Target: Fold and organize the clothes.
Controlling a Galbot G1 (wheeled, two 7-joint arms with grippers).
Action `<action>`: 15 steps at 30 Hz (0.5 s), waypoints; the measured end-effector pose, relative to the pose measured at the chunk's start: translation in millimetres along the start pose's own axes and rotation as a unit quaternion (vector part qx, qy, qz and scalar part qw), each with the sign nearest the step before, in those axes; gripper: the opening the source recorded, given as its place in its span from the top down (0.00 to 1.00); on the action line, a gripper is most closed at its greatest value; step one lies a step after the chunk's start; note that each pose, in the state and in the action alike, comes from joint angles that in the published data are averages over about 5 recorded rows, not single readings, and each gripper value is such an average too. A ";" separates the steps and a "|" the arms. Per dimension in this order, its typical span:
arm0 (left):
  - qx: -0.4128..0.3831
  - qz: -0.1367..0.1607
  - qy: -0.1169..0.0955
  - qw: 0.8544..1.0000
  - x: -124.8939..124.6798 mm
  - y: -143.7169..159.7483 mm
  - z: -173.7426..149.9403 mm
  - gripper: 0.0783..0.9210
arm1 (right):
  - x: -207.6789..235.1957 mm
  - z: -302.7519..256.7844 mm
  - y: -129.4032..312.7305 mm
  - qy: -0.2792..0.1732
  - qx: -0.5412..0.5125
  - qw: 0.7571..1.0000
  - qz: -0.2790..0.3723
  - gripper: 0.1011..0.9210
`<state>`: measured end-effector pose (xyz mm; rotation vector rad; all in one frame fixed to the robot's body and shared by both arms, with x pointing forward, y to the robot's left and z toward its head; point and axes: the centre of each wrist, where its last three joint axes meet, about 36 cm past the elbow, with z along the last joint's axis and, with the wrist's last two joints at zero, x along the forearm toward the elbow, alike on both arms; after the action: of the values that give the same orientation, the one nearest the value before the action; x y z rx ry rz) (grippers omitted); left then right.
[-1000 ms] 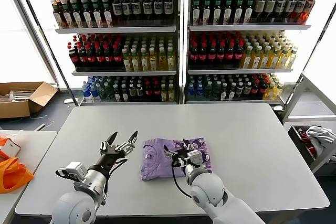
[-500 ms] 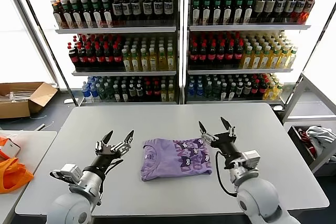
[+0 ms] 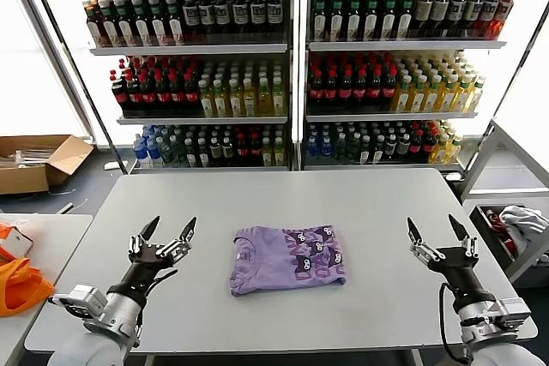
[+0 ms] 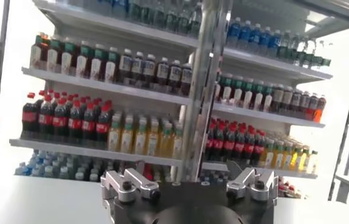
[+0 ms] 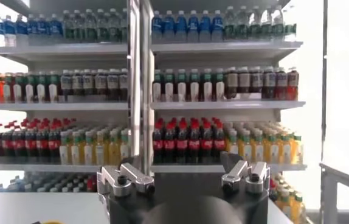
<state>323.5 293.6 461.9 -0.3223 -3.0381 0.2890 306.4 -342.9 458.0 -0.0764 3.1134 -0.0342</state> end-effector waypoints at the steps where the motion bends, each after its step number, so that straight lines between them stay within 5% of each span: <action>1: -0.002 -0.002 -0.001 1.000 2.4 1.2 0.1 0.12 | 3.1 0.0 -2.9 0.000 0.002 1.000 0.004 0.12; 15: -0.031 -0.018 -0.019 0.999 19.2 11.3 -8.0 0.12 | 31.0 4.3 -18.0 0.003 0.040 0.999 0.028 0.12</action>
<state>307.8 310.0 468.5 -0.2693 -3.0910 0.2002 276.4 -362.5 453.3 0.0122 3.1131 -0.1565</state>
